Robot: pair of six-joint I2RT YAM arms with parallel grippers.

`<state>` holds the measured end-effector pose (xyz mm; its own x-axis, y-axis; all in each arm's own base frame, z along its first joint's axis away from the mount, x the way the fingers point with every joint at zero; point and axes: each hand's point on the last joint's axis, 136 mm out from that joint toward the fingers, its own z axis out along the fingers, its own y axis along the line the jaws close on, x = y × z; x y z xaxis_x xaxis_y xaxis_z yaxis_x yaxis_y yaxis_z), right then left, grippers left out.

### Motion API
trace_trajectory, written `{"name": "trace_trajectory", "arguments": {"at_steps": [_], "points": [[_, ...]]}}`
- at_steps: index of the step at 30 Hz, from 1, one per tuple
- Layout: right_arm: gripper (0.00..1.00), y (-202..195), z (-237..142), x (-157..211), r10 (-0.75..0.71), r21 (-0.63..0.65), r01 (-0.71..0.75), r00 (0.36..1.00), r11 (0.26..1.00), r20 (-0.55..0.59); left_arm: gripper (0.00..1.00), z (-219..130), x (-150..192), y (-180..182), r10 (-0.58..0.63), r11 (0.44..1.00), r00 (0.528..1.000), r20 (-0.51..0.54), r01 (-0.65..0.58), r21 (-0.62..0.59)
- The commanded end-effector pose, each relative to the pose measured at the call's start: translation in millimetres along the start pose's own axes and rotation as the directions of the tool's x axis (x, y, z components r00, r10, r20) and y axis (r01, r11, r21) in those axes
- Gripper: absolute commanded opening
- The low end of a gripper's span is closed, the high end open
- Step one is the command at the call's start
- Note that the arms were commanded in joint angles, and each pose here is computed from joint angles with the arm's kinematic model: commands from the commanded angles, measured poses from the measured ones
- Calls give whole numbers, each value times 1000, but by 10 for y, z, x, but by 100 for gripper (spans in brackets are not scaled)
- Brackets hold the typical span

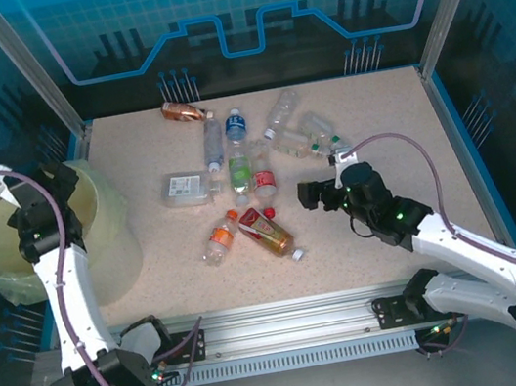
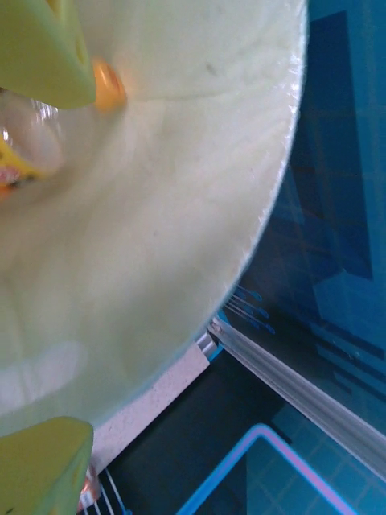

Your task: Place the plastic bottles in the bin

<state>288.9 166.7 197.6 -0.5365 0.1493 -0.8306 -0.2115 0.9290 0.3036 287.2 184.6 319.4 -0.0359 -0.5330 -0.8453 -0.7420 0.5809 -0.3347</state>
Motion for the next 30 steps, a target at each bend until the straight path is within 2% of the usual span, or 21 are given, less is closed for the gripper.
{"name": "trace_trajectory", "arguments": {"at_steps": [1,5,7,11,17,20,24,30], "points": [[100,-155,12,-6,38,23,-38,999,999,-1,99,-256,-104,-116,-17,998,1000,-13,17,60],[100,-302,58,-48,53,35,-53,999,998,-9,99,-495,-157,-245,-36,988,999,-28,40,148],[100,-380,92,-75,54,41,-54,998,998,-14,99,-613,-129,-374,-44,970,998,-50,54,237],[100,-527,156,-110,34,69,-31,999,997,-40,99,-789,-16,-670,-29,905,993,-116,75,418],[100,-720,236,-248,-24,113,30,998,993,-53,99,-1073,13,-947,13,818,986,-168,86,569],[100,-819,311,-328,-32,120,39,997,992,-64,99,-1235,34,-1107,20,745,978,-206,123,655],[100,-975,440,-418,-25,134,36,996,990,-85,99,-1361,118,-1240,13,696,961,-276,190,693],[100,-1211,617,-564,-86,180,106,990,978,-115,99,-1574,316,-1511,66,609,942,-328,222,762]]}}
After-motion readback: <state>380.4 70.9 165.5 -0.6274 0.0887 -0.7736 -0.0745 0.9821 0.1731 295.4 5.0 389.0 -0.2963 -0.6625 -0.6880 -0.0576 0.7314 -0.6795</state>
